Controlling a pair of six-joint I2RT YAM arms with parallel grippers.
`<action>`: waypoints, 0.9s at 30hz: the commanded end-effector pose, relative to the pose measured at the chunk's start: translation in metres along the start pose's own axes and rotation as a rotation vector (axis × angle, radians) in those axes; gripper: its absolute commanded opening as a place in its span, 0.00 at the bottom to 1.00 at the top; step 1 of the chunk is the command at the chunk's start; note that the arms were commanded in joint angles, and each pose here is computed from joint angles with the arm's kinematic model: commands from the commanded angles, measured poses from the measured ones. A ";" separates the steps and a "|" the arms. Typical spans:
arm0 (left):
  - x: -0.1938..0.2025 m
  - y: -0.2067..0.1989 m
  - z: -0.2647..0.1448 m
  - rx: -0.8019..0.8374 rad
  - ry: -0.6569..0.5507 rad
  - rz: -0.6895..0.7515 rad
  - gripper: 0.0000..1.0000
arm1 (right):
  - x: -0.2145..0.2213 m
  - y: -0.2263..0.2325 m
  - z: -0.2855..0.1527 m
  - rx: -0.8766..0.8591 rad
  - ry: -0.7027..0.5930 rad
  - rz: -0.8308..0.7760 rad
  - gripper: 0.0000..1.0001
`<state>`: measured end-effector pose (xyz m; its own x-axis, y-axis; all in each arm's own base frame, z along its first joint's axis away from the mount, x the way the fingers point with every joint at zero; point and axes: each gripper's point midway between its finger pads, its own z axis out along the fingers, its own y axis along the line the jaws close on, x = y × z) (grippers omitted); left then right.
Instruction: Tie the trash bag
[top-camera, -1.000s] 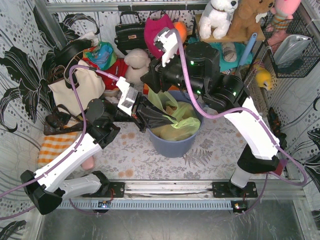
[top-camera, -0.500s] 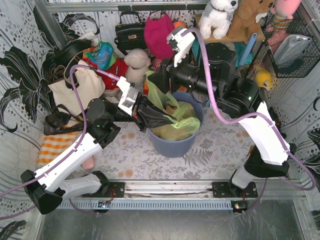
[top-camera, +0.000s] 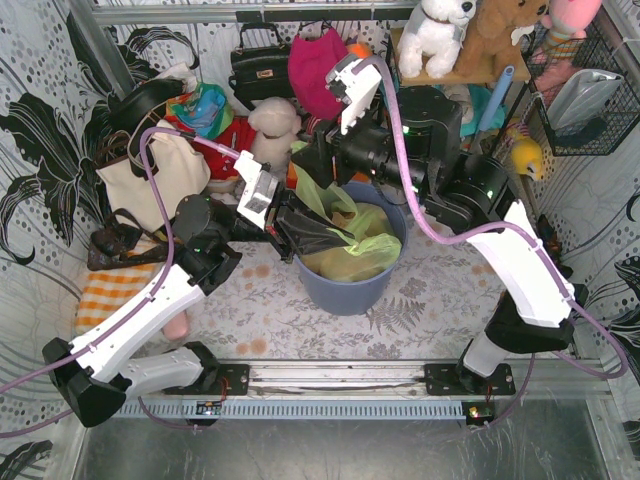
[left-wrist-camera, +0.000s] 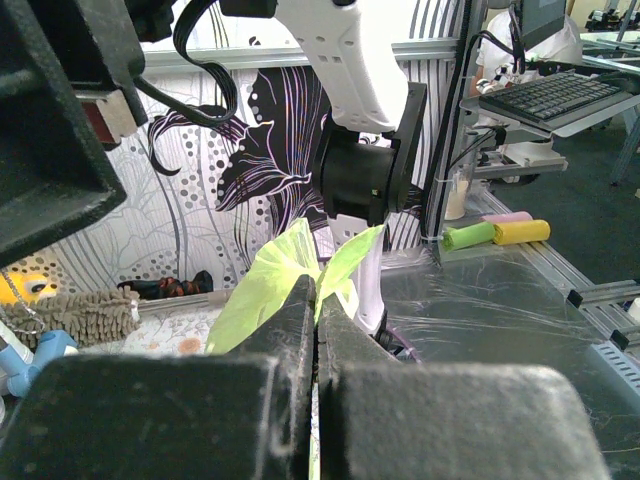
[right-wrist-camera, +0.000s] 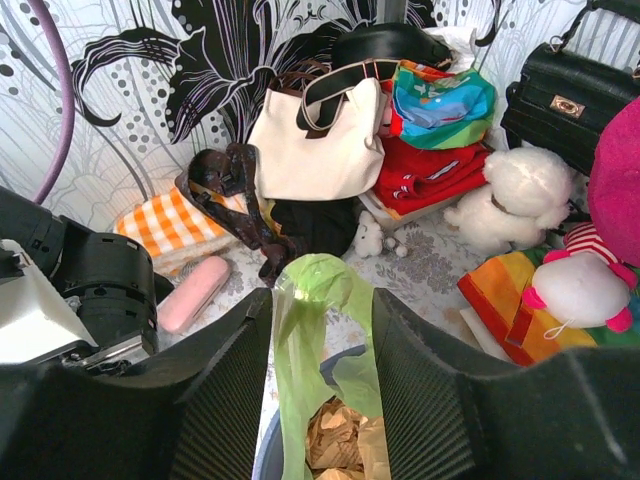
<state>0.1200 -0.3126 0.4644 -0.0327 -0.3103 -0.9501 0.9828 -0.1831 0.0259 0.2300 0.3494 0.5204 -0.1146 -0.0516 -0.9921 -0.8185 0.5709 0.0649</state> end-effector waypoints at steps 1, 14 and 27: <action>-0.016 -0.004 0.002 0.010 -0.027 0.034 0.02 | -0.010 -0.005 0.002 0.023 -0.036 0.006 0.44; -0.041 0.010 0.014 -0.007 -0.066 0.113 0.01 | -0.040 -0.014 -0.011 0.072 -0.182 -0.021 0.00; -0.065 0.044 0.019 -0.153 -0.124 0.232 0.01 | -0.049 -0.030 -0.034 0.156 -0.275 -0.020 0.00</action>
<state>0.1526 -0.3258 0.5134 0.1012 -0.3955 -0.9129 0.9890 -0.0598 0.1356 0.2409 0.3291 0.5398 -0.0049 0.0591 -0.9982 -0.7586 0.6501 0.0422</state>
